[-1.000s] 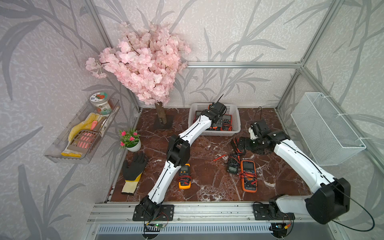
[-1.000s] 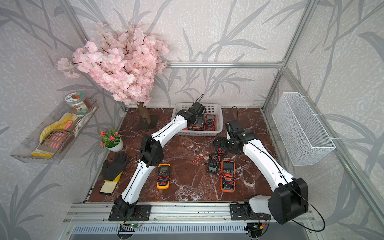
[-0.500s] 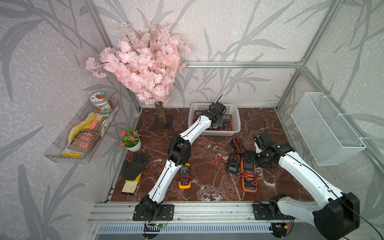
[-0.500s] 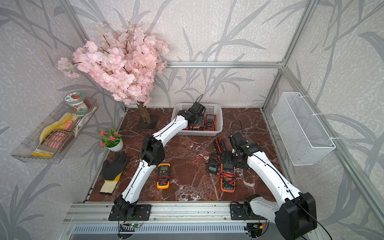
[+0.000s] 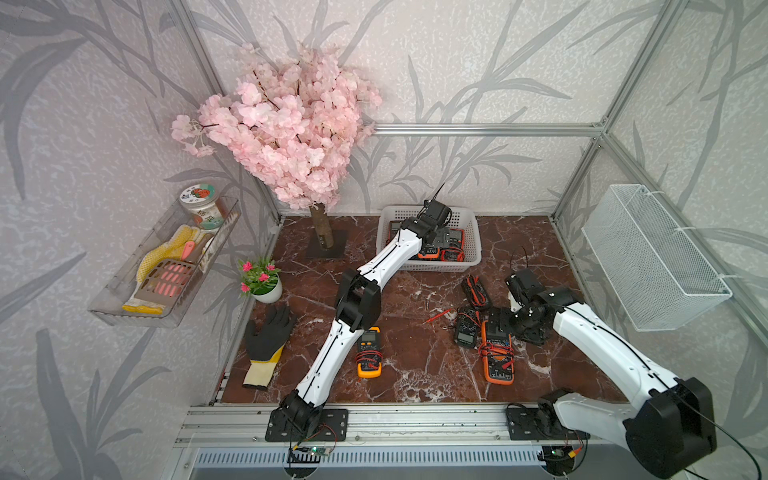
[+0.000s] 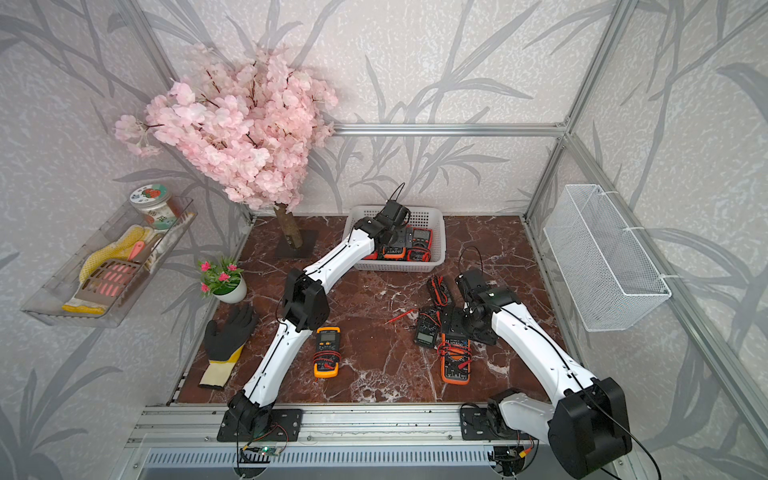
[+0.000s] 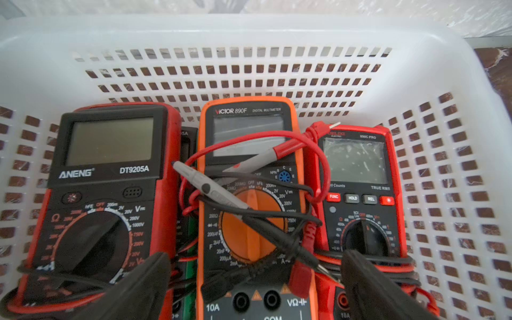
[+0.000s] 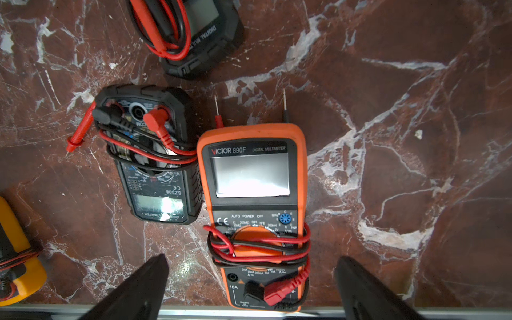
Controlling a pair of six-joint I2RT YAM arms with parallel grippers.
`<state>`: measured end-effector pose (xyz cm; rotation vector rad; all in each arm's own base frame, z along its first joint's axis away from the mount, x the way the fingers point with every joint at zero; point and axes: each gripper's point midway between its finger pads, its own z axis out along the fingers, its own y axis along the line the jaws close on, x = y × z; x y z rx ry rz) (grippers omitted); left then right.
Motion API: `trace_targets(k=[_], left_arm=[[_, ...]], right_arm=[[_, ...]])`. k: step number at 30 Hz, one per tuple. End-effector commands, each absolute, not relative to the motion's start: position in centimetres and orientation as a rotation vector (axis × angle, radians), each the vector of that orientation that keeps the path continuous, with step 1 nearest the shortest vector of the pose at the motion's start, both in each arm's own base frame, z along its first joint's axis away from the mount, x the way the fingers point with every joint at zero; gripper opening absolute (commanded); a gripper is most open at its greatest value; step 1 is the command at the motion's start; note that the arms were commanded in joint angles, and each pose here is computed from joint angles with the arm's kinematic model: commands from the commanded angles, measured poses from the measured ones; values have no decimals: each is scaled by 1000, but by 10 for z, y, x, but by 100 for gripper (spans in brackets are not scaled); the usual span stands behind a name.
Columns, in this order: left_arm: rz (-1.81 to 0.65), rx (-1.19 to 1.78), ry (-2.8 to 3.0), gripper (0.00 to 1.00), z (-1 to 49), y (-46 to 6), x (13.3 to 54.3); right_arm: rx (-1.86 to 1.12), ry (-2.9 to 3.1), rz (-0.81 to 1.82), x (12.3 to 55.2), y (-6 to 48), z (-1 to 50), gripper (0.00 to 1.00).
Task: Put the multimeter into the basket
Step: Place the multimeter in the basket, then pick up the multimeter from the center of the board.
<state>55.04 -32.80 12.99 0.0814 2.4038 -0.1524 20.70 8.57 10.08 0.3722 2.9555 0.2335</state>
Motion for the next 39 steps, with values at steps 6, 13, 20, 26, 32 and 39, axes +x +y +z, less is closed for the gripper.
trace_targets(k=[6,13,20,26,32,39], left_arm=[[-267,35,2324,100,199,-331,540],[-293,59,2352,100,214,-328,511],[-326,59,2398,100,210,-315,483],[-358,27,2407,100,205,-304,463],[-371,5,2417,100,202,-296,450],[-371,9,2422,100,203,-289,440]], right_arm=[[364,3005,246,198,87,88,99],[354,3040,242,199,89,78,99],[331,3074,215,202,90,70,99],[328,3103,211,205,92,62,99],[328,3130,177,208,92,52,99],[345,3169,127,208,90,34,100]])
